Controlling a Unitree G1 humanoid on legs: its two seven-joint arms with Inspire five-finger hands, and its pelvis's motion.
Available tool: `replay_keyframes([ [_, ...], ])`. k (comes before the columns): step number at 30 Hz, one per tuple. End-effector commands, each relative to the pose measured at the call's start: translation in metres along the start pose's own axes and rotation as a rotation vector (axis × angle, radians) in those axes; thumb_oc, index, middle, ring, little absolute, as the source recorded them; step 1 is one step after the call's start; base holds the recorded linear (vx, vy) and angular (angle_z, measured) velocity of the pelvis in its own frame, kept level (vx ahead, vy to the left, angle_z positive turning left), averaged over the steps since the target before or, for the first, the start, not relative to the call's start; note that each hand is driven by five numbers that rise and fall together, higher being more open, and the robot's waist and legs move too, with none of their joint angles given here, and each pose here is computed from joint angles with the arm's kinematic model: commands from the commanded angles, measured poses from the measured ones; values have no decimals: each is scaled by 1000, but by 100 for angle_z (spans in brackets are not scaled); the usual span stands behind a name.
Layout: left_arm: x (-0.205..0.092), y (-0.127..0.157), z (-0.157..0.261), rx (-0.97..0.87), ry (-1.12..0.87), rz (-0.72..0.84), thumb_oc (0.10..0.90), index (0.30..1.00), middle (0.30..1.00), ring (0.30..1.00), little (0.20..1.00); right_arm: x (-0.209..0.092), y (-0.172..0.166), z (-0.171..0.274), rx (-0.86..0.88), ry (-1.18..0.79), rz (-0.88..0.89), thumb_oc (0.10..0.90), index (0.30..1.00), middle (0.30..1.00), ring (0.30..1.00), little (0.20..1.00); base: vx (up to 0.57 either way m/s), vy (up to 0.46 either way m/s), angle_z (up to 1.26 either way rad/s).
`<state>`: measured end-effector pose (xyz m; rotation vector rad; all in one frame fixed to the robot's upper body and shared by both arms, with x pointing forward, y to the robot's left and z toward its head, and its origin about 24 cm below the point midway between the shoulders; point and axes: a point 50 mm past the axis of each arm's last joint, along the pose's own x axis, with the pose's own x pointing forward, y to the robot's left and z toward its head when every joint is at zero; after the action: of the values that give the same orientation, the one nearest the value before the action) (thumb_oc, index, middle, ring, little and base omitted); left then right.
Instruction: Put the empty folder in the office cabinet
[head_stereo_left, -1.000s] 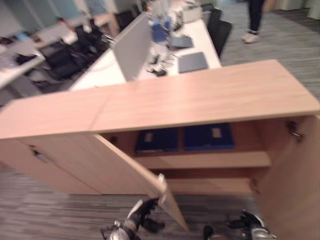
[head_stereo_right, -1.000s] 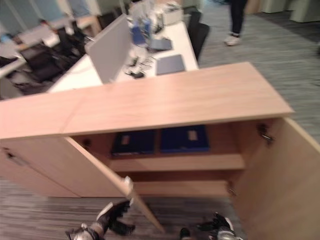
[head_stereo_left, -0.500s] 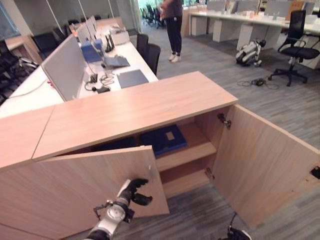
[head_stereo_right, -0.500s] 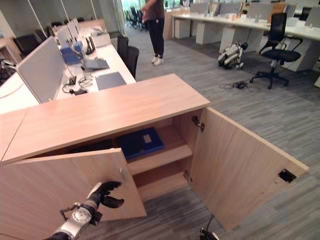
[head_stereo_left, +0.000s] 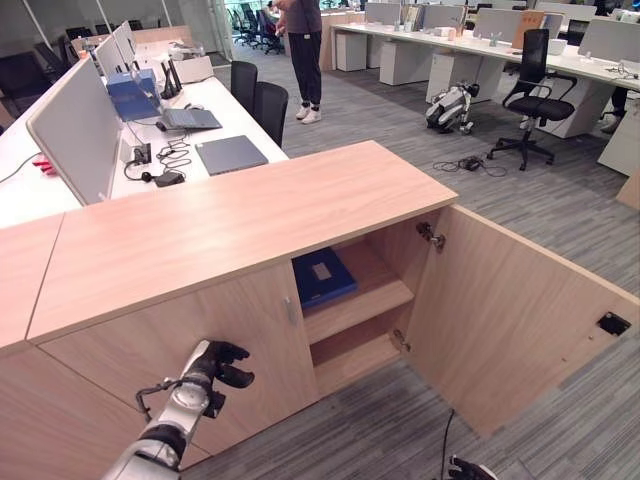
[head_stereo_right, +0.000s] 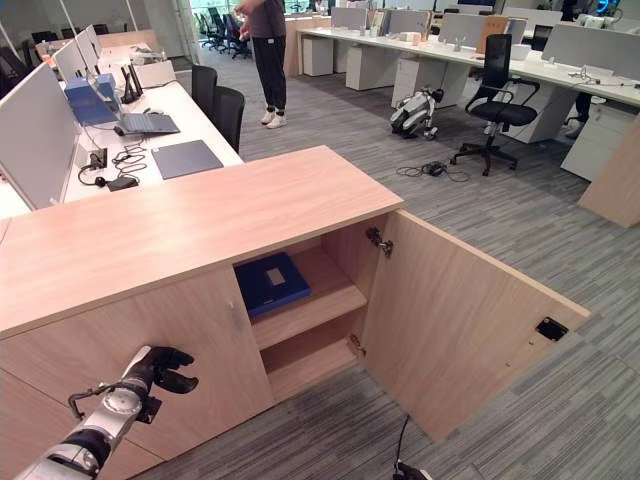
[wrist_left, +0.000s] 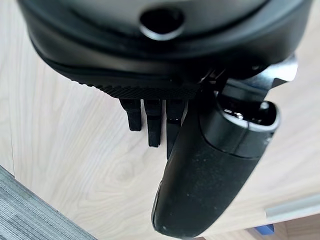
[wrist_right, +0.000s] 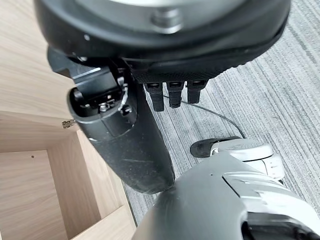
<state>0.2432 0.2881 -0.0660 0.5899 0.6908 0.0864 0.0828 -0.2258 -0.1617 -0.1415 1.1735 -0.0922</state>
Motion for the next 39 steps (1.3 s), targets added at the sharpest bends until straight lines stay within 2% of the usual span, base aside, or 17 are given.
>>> replay_keyframes([
  [1,6,93,74,-121,-230,344,800,900,900,900,900,3,10,20,41,-89,34,800,900,900,900,900,9,63,2],
  [5,6,63,64,-166,-235,286,800,900,900,900,900,3,13,23,64,-95,28,800,900,900,900,900,-5,20,0],
  [6,6,63,64,-166,-234,286,800,900,900,900,900,3,13,22,63,-94,28,800,900,900,900,900,-39,15,-2],
  [7,5,32,58,-209,-240,218,800,900,900,900,900,4,16,26,90,-103,24,800,900,900,900,900,-50,9,1],
  [9,3,20,56,-219,-248,191,800,900,900,900,900,4,16,28,100,-109,20,800,900,900,900,900,-81,5,2],
  [10,-5,-6,51,-218,-277,111,800,900,900,900,900,5,14,37,130,-132,2,800,900,900,900,900,-123,-3,-3],
  [12,-14,-35,38,-243,-260,16,800,900,900,900,900,6,14,42,154,-137,-10,800,900,900,900,900,-99,-22,-11],
  [13,-14,-35,37,-243,-259,15,800,900,900,900,900,6,14,41,155,-136,-11,800,900,900,900,900,-30,-90,-30],
  [14,-23,-58,28,-240,-246,-68,800,900,900,900,900,7,14,45,159,-139,-15,800,900,900,900,900,-4,-107,-63],
  [16,-31,-76,20,-207,-238,-152,800,900,900,900,900,7,13,46,149,-140,-19,800,900,900,900,900,24,-122,-92],
  [17,-31,-76,20,-206,-238,-153,800,900,900,900,900,7,13,45,149,-139,-20,800,900,900,900,900,69,-190,-68],
  [18,-37,-90,16,-198,-229,-215,800,900,900,900,900,8,8,47,160,-135,-42,800,900,900,900,900,47,-137,-38],
  [22,-37,-105,3,-176,-157,-250,800,900,900,900,900,8,1,43,169,-112,-64,800,900,900,900,900,58,-160,-10],
  [27,-47,-130,-30,13,-39,-347,800,900,900,900,900,5,-19,29,125,-68,-113,800,900,900,900,900,102,-196,-19],
  [34,-52,-134,-54,32,74,-351,800,900,900,900,900,4,-42,38,110,-87,-167,800,900,900,900,900,72,-235,-27],
  [39,-60,-137,-76,148,157,-400,800,900,900,900,900,4,-48,44,102,-101,-177,800,900,900,900,900,96,-250,-38],
])
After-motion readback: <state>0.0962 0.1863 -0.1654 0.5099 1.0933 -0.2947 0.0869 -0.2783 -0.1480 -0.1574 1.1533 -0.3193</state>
